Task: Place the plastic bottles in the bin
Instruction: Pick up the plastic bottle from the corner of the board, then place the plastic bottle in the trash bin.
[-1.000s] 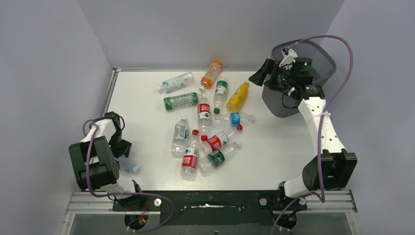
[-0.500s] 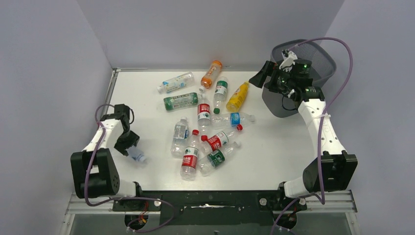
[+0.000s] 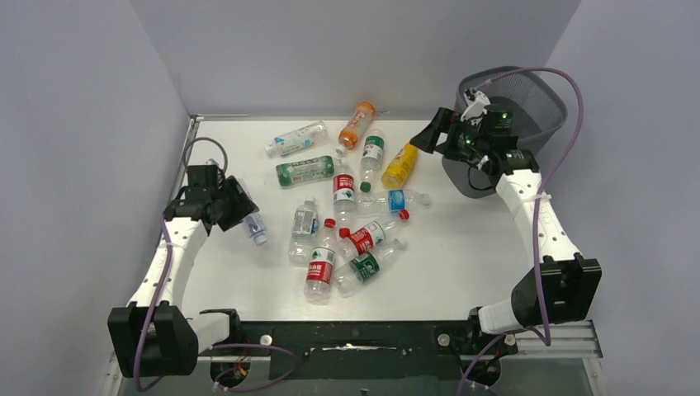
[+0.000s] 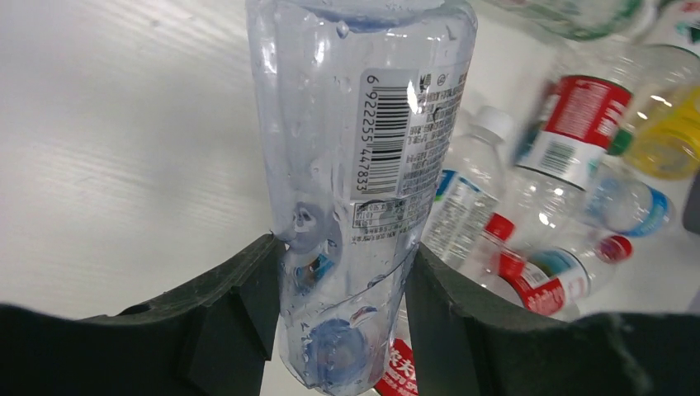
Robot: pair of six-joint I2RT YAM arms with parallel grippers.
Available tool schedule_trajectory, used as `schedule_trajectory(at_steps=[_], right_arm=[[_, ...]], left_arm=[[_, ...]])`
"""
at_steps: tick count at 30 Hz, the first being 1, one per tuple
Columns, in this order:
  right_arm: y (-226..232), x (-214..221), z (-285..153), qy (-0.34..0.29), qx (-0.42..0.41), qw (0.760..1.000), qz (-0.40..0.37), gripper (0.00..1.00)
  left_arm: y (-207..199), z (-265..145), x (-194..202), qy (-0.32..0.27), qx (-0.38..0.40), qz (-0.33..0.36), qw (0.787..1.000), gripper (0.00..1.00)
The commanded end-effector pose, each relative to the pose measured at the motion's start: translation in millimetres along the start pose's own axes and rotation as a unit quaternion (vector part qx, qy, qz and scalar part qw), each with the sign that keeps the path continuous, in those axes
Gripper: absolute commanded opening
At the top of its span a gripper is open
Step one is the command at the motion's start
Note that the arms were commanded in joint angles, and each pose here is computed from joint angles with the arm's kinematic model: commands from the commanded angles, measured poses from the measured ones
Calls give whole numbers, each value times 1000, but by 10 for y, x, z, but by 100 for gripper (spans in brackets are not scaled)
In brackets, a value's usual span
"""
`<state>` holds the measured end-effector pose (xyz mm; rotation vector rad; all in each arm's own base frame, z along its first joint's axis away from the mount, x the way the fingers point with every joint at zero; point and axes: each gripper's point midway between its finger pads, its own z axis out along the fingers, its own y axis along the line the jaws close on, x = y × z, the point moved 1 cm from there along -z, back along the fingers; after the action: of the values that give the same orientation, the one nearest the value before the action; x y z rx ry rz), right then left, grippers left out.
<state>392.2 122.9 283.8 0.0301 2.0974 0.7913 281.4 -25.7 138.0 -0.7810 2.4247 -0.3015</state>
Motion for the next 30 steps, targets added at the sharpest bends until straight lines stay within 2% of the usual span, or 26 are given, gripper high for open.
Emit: schedule_trajectory(at_steps=[1, 9, 16, 18, 30], right_arm=[[408, -120, -84, -31, -68, 997, -17, 92], [882, 65, 3, -2, -171, 985, -1, 93], [1236, 265, 66, 32, -241, 970, 9, 93], [1312, 323, 99, 41, -249, 968, 7, 99], [1693, 628, 333, 86, -259, 962, -13, 98]], left_arm=[[-824, -394, -277, -51, 182, 71, 979, 45], [-1621, -634, 76, -31, 311, 158, 937, 45], [-2048, -896, 376, -38, 389, 215, 895, 46], [-2137, -961, 426, -39, 405, 225, 885, 46], [-2477, -1068, 795, -14, 445, 260, 857, 46]])
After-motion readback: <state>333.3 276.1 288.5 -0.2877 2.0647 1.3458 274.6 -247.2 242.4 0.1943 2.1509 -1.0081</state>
